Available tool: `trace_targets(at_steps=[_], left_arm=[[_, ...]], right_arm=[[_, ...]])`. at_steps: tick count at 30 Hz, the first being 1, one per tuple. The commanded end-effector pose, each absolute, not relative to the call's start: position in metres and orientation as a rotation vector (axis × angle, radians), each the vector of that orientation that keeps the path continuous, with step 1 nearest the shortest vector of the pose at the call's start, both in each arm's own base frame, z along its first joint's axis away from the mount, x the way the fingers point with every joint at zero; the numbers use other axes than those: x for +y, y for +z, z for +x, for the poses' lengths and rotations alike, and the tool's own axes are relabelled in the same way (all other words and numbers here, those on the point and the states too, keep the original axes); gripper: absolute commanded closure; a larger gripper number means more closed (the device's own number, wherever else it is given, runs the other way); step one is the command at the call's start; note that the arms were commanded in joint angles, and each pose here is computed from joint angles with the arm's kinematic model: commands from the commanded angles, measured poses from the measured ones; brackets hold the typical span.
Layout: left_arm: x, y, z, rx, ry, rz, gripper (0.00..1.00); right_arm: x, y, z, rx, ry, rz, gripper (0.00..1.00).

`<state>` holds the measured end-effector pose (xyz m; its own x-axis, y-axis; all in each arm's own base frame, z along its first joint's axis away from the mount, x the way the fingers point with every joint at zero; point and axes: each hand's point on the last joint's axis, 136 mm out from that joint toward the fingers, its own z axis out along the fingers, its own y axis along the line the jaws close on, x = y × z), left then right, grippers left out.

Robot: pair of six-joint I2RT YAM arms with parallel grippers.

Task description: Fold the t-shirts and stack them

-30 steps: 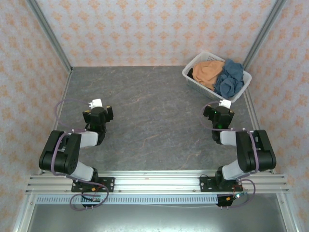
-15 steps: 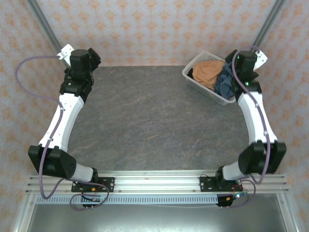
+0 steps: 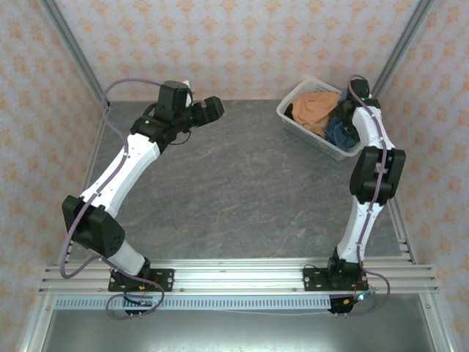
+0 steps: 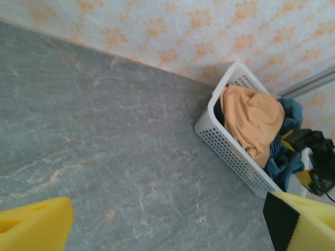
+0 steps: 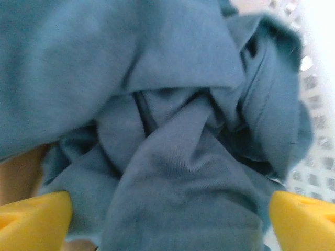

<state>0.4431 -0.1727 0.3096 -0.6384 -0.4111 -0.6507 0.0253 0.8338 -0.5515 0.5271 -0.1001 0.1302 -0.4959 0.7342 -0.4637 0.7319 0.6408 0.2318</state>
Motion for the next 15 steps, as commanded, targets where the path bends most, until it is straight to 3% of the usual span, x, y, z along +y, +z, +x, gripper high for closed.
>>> trace_targets(at_steps=[1,3,5,7,9,15], left_arm=[[-0.175,0.320,0.430,2.182,-0.694,-0.256,0.05],[-0.173,0.319,0.427,2.190,-0.681,-0.261,0.06],[-0.169,0.318,0.424,2.197,-0.661,-0.263,0.07],[-0.165,0.318,0.421,2.205,-0.635,-0.266,0.07],[-0.162,0.318,0.417,2.210,-0.613,-0.270,0.08],[-0.148,0.309,0.412,2.231,-0.530,-0.311,0.09]], right_arm=[[-0.101,0.118,0.529,2.367,0.025,1.194,0.12],[-0.101,0.113,0.536,2.367,0.040,1.199,0.22],[-0.102,0.116,0.541,2.346,0.040,1.205,0.40],[-0.107,0.133,0.544,2.289,0.033,1.203,0.78],[-0.111,0.166,0.546,2.192,0.039,1.180,1.00],[-0.101,0.319,0.529,1.876,0.034,1.031,1.00]])
